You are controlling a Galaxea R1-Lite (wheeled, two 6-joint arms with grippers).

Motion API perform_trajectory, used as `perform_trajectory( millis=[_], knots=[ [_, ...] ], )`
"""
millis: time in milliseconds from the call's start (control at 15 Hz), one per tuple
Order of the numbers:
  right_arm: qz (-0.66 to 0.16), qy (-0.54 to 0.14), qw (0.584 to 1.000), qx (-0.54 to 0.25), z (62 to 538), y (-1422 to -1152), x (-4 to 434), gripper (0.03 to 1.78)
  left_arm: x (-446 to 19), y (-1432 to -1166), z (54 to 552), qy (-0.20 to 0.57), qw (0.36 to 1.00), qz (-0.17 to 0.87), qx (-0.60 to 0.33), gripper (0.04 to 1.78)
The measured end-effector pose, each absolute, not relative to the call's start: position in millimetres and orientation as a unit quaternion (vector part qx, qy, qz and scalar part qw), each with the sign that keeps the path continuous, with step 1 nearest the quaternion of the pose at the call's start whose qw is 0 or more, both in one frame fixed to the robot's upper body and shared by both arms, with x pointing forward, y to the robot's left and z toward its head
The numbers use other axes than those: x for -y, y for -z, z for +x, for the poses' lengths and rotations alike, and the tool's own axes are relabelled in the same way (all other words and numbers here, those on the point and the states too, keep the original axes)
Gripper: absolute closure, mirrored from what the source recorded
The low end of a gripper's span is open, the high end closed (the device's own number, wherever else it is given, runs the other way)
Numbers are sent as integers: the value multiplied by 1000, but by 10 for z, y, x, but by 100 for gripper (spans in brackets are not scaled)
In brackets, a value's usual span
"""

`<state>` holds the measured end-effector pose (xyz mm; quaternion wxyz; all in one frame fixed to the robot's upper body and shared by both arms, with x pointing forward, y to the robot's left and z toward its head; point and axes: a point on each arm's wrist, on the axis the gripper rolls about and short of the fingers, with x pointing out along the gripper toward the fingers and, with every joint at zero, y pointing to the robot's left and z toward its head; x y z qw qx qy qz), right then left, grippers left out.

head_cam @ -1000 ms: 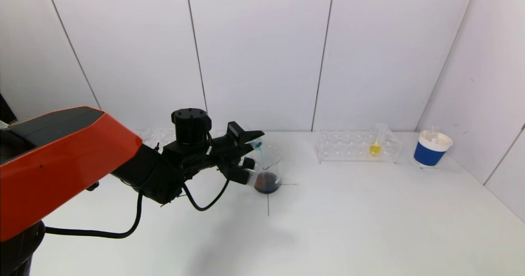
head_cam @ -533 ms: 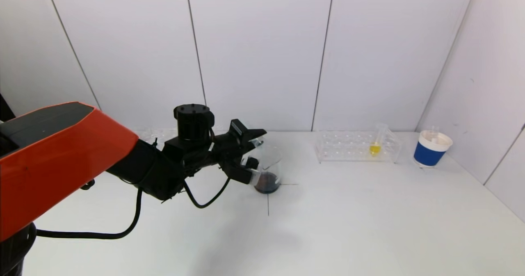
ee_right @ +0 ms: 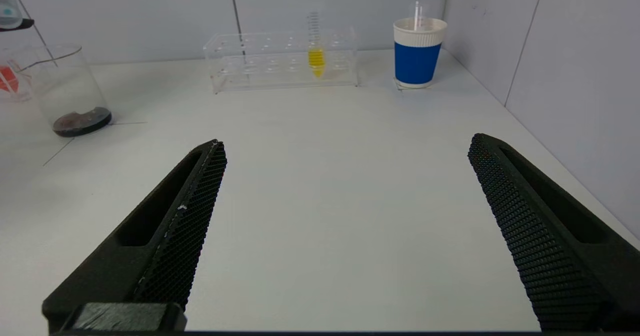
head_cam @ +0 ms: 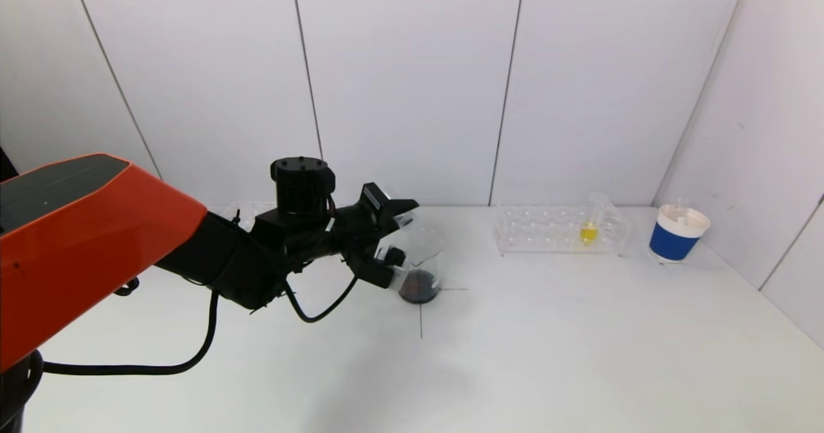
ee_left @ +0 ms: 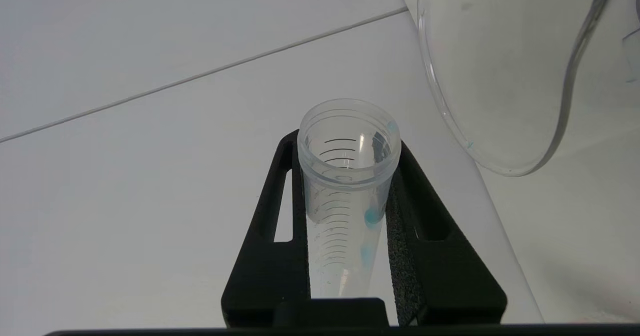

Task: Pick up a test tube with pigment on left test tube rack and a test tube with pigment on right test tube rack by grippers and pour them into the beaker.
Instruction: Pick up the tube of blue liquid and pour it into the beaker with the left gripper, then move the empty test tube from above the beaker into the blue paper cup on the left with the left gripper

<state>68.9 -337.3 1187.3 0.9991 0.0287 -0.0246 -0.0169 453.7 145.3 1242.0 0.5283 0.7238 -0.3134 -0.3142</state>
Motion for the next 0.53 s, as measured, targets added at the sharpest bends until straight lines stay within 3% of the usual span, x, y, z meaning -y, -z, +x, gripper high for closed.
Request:
perform_trajectory(
  millis=[533],
  knots=[
    [29,17,999,24,689,-11872,3373,5,-1464,-12466,4516,314,527,725,313,137]
  ],
)
